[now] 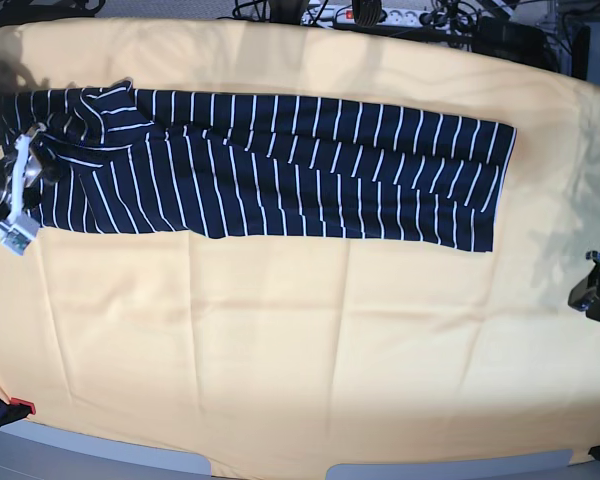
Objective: Fold the T-shirt properly
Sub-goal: 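Grasp the shirt end with the right gripper and fold it inward, then grasp the opposite shirt end with the left gripper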
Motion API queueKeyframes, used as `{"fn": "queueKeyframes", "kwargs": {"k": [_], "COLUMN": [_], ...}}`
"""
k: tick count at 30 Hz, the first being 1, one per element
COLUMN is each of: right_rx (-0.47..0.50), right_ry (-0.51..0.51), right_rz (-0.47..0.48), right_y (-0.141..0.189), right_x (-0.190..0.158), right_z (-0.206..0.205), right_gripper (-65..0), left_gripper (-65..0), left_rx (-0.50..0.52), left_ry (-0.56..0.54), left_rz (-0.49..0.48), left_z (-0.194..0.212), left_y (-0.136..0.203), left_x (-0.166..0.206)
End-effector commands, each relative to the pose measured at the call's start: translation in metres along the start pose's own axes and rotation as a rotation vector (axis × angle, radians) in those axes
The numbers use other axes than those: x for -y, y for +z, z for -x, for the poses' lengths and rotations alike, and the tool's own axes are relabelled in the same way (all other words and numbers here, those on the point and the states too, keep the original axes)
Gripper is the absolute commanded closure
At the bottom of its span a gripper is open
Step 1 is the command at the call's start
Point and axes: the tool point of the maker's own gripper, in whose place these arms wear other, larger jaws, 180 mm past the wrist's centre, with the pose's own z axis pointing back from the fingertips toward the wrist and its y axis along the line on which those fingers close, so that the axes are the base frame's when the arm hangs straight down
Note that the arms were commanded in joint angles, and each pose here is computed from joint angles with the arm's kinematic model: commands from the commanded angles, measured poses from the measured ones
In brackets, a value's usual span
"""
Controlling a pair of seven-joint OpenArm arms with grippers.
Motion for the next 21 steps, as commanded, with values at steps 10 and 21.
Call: {"fn": "queueKeyframes", "kwargs": {"k": [10, 21], "right_rx": [0.114, 0.073], "right_ry": [-0.226, -0.403], "right_rz": [0.105, -0.023], "right_y": [-0.052, -0.105], "right_x": [0.022, -0.009], "right_z": [0.014, 0.048], "right_gripper": [0.0, 0.0], "left_gripper": [-27.0, -27.0], "left_rx": [0.059, 0.027], "left_ry": [0.268, 0.478], "left_rz": [0.047, 0.28], "left_z": [0.027, 0.09], "left_y": [0.032, 0.011], "left_x": [-0.015, 0.039]}}
